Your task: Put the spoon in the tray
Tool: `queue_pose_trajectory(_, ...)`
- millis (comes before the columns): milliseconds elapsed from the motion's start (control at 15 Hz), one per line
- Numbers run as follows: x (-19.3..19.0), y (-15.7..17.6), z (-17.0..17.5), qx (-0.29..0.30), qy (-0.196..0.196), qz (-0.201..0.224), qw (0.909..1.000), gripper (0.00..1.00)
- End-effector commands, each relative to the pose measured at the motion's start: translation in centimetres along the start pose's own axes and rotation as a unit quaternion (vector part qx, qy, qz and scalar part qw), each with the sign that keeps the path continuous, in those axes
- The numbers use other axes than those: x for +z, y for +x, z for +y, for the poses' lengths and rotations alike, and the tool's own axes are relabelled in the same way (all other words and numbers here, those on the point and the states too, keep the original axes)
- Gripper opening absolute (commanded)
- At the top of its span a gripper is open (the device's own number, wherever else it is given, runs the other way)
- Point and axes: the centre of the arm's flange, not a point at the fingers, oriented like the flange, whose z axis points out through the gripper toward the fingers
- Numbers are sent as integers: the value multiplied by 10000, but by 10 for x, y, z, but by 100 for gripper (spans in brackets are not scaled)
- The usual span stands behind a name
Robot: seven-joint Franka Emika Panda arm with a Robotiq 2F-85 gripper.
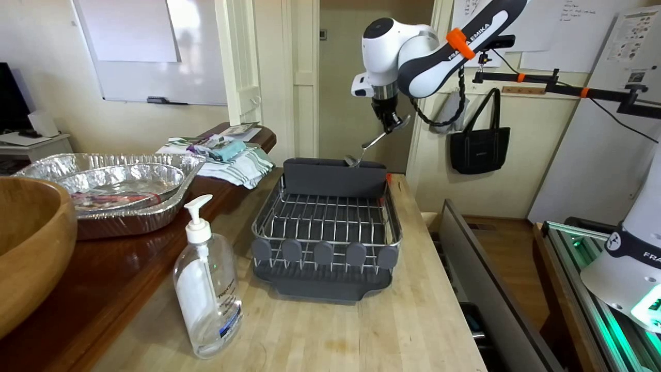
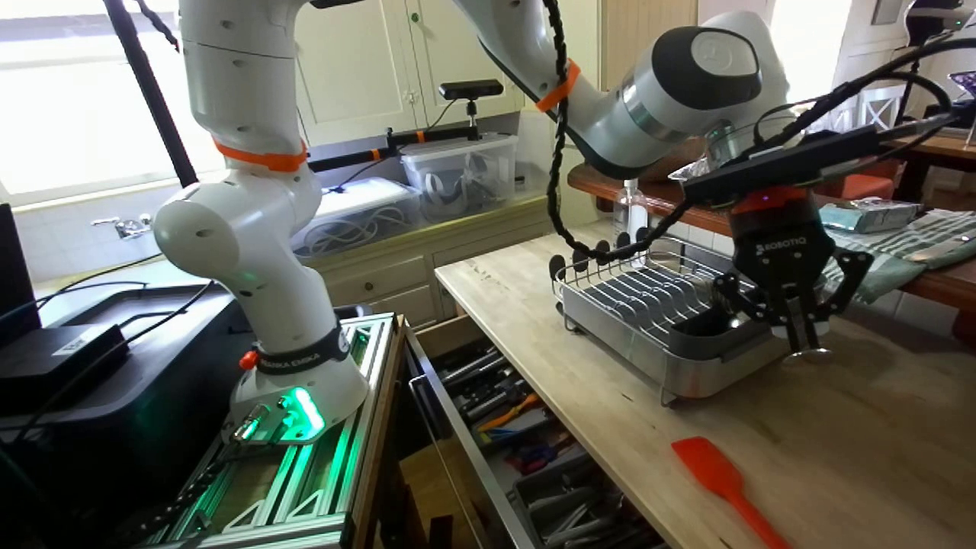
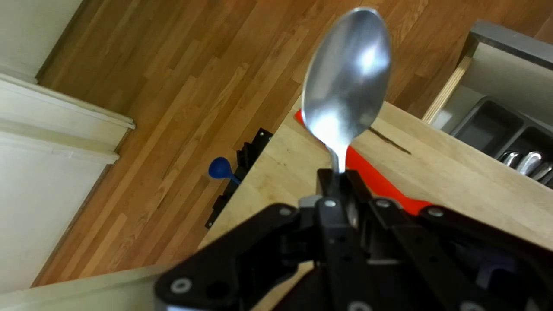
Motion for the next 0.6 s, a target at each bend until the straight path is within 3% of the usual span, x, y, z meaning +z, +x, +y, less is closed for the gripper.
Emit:
queue_pose_trajectory(0, -20, -4, -37, -261, -345, 141, 9990, 2)
queue_pose_trajectory(533, -36, 6, -74, -715, -798, 217, 9940, 2)
